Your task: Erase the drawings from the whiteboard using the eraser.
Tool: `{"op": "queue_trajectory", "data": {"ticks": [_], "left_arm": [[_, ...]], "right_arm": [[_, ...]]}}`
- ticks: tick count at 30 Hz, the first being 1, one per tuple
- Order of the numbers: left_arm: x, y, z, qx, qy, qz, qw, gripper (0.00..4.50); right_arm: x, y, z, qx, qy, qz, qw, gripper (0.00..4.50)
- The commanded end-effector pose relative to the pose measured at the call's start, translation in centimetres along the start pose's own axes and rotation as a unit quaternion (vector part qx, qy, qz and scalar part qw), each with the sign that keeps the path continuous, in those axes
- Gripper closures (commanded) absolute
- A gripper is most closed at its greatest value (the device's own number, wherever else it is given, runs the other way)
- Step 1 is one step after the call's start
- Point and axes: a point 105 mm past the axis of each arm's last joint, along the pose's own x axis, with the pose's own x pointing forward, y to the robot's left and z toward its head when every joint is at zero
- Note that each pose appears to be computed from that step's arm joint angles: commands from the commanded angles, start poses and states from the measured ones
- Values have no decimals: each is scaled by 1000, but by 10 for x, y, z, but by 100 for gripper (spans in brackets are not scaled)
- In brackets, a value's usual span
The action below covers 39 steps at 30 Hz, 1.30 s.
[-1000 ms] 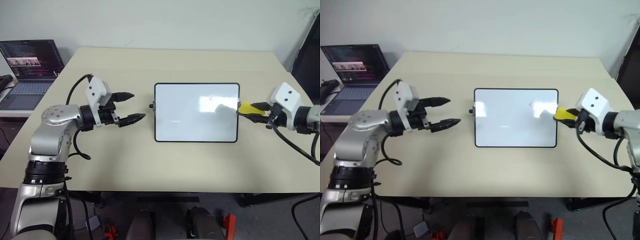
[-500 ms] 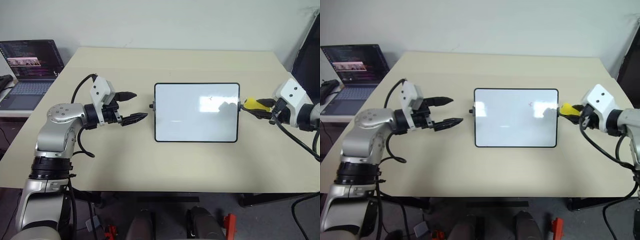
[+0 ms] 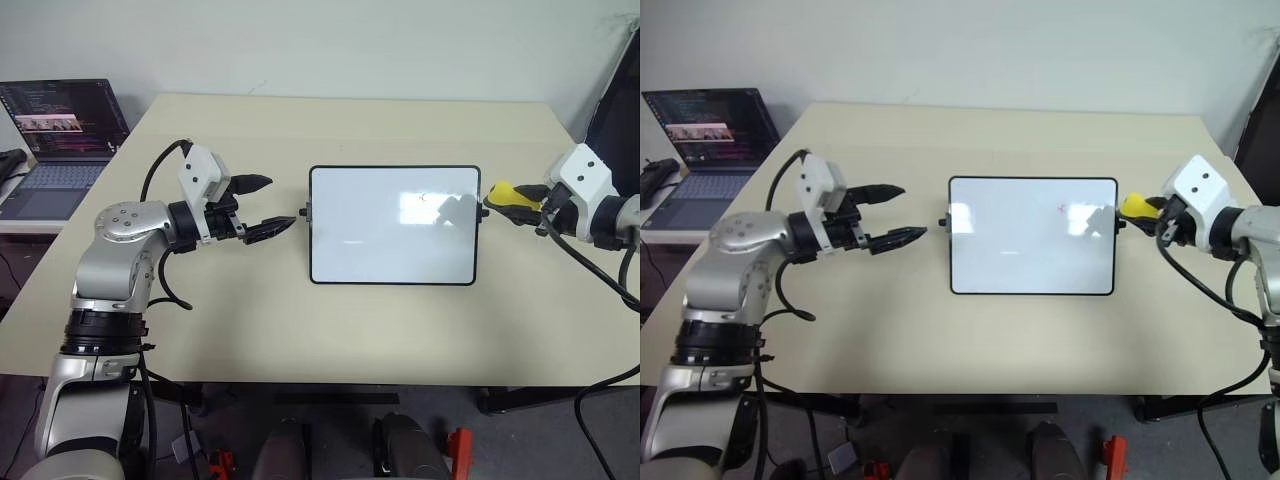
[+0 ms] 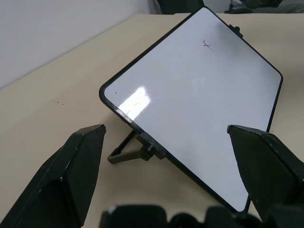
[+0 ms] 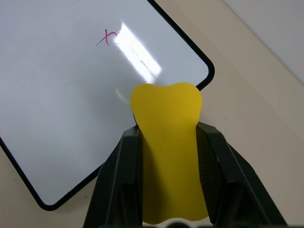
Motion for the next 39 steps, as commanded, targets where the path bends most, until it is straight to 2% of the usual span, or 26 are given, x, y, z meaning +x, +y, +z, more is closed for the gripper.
{"op": "queue_trajectory", "data": {"ticks": [1, 8, 12, 18, 22, 26, 30, 34, 39], "left_arm": [[-2, 6, 14, 22, -17, 13, 1000, 0], [0, 5, 14, 20, -18, 11, 1000, 0], [-1, 5, 13, 19, -17, 11, 1000, 0], [2, 4, 13, 18, -18, 8, 1000, 0], [1, 4, 12, 17, -17, 8, 1000, 0], [0, 4, 11, 16, -15, 8, 1000, 0], [0, 4, 11, 16, -15, 9, 1000, 0], [-1, 3, 11, 16, -15, 9, 1000, 0], [-1, 2, 10, 14, -15, 9, 1000, 0]], "right_arm": [[1, -4, 25, -16, -45, -9, 999, 330], [14, 12, 30, -18, -53, 17, 998, 330], [31, 24, 47, -18, -85, 21, 996, 330], [68, 20, 37, -15, -60, -42, 997, 330], [84, 24, 27, -15, -39, -43, 998, 330], [99, 32, 6, -19, 14, -40, 999, 330], [106, 41, 0, -9, 25, -27, 999, 331], [120, 72, 8, -22, 31, 16, 999, 331], [129, 121, 24, -29, 8, 88, 996, 331]]}}
